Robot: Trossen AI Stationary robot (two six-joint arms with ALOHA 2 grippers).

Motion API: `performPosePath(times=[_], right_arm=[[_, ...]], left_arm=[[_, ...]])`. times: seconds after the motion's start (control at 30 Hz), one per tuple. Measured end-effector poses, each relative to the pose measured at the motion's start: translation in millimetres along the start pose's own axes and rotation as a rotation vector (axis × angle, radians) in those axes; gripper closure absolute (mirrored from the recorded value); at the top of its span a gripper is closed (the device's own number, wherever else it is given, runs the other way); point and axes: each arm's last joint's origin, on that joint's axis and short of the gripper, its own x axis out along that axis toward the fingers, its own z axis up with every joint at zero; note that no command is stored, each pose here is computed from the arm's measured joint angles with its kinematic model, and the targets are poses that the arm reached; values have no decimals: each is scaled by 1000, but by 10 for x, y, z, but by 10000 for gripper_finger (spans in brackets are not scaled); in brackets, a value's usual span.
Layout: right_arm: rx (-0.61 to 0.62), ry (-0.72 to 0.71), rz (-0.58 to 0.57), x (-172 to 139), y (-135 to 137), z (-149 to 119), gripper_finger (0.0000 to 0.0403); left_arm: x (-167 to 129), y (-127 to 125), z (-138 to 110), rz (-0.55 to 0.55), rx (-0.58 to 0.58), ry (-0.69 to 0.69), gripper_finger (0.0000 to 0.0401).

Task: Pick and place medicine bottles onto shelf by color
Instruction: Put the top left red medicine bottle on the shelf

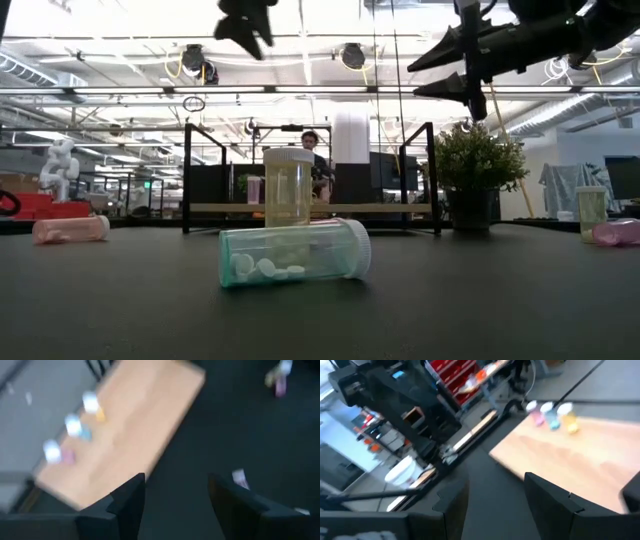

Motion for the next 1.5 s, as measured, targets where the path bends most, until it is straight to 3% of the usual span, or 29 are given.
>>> performPosePath(times=[0.13, 0.27, 0.37, 0.53, 0.7, 0.93, 1.2, 1.5], right_arm=[[67, 50, 40, 60, 48, -81, 218], [112, 38, 49, 118, 156, -181, 218], [146, 22, 67, 162, 253, -267, 218], [204, -1, 70, 214, 472, -461, 218], [211, -8, 41, 289, 773, -643, 218], [251, 46, -21, 433, 994, -1042, 218], [374, 65, -63, 389, 1082, -1411, 218], [409, 44, -33, 365, 1132, -1410, 218]], left_arm=[[-31, -140, -177, 51, -29, 119, 207], [-49, -219, -316, 116, 12, 216, 222], [38, -275, -400, 100, 9, 247, 237], [188, -247, -794, 107, 64, 334, 261], [518, -124, -1241, 125, -6, 428, 266], [1099, -35, -1668, 108, -27, 499, 209], [1536, 146, -2054, 132, -188, 627, 126], [1710, 154, -2197, 55, -348, 623, 121]])
